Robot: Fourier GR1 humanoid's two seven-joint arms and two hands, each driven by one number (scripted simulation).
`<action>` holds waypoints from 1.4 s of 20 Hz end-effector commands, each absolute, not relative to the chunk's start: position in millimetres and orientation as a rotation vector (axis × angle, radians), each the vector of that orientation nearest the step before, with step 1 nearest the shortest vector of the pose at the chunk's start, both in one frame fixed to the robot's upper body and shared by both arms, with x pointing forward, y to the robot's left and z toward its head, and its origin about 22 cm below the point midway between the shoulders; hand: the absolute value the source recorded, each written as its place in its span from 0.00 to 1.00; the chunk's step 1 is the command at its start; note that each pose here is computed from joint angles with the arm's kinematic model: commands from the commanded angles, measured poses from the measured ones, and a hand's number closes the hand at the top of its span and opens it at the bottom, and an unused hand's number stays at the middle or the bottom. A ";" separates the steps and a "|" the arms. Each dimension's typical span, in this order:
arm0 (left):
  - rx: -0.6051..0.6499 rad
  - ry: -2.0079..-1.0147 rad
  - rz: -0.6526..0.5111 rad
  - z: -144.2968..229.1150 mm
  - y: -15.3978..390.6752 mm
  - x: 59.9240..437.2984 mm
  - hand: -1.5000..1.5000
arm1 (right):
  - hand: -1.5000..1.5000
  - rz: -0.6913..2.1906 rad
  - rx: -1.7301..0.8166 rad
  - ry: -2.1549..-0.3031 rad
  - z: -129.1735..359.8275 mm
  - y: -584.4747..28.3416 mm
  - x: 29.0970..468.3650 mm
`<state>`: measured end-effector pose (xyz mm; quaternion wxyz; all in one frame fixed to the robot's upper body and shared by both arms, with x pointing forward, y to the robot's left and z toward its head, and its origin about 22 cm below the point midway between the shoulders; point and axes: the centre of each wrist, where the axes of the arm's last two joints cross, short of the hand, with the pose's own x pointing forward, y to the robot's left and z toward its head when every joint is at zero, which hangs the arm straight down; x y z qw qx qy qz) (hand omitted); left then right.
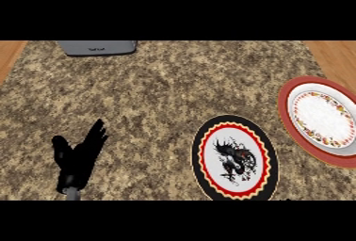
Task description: Pick the cupcake from the plate and place it in the plate
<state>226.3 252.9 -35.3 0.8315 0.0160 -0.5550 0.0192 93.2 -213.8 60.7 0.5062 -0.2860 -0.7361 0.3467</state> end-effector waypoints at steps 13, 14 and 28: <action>-0.008 -1.181 0.012 -33.2 232.9 219.9 0.50 | 1.00 0.246 -0.780 -1.844 62.9 -367.4 131.4; 0.004 -1.194 -0.003 -32.1 240.2 225.4 0.50 | 1.00 0.211 -0.835 -1.831 42.8 -375.7 140.1; -0.016 -1.204 -0.015 -33.6 221.5 225.7 0.50 | 1.00 0.155 -0.913 -1.836 13.7 -476.5 260.8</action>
